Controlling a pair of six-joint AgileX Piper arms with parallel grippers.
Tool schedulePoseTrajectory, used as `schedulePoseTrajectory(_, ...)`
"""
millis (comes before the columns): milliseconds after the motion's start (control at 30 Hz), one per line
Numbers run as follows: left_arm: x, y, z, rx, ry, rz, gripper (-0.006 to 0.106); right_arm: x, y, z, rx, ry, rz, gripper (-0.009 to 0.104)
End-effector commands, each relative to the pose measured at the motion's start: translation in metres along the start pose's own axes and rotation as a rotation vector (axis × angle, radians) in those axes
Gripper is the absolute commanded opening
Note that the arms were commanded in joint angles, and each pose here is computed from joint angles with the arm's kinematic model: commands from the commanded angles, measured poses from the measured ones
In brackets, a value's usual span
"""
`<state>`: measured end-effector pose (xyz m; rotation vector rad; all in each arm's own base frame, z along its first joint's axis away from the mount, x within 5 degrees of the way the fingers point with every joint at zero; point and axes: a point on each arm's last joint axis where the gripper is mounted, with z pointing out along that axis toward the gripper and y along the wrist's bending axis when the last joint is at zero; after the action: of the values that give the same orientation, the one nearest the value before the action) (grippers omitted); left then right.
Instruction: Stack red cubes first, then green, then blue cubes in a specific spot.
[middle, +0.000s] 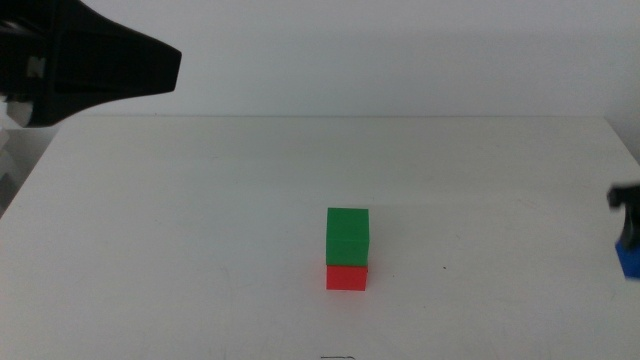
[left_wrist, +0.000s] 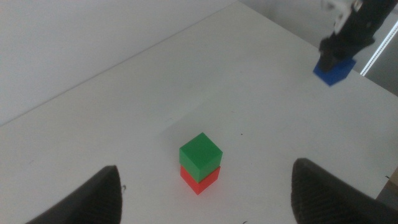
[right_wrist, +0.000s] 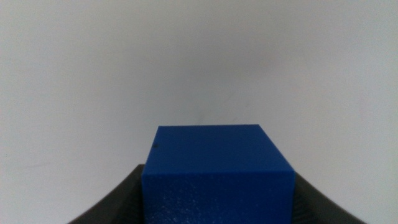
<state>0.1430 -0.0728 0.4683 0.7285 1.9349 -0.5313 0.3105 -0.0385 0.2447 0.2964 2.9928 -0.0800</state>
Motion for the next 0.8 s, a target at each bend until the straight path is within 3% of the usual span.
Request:
schedulePoseTrajectory(0, -0.011, -0.004, -0.007, 0.002, -0.091, -0.004, 0.093, 0.005, 0.01, -0.059, 0.002, -0.074, 0.073, -0.001)
schedulePoseTrajectory(67, -0.011, -0.004, -0.007, 0.002, -0.091, -0.004, 0.093, 0.006, 0.029, -0.089, -0.01, -0.109, 0.119, -0.001)
schedulePoseTrajectory(200, -0.011, -0.004, -0.007, 0.002, -0.091, -0.004, 0.093, 0.004, 0.073, -0.116, -0.036, -0.218, 0.037, -0.001)
schedulePoseTrajectory(333, -0.011, -0.004, -0.007, 0.002, -0.091, -0.004, 0.093, 0.006, 0.114, -0.12, -0.06, -0.24, 0.058, -0.001)
schedulePoseTrajectory(767, -0.011, -0.004, -0.007, 0.002, -0.091, -0.004, 0.093, 0.019, 0.244, -0.126, -0.186, -0.278, -0.146, -0.001)
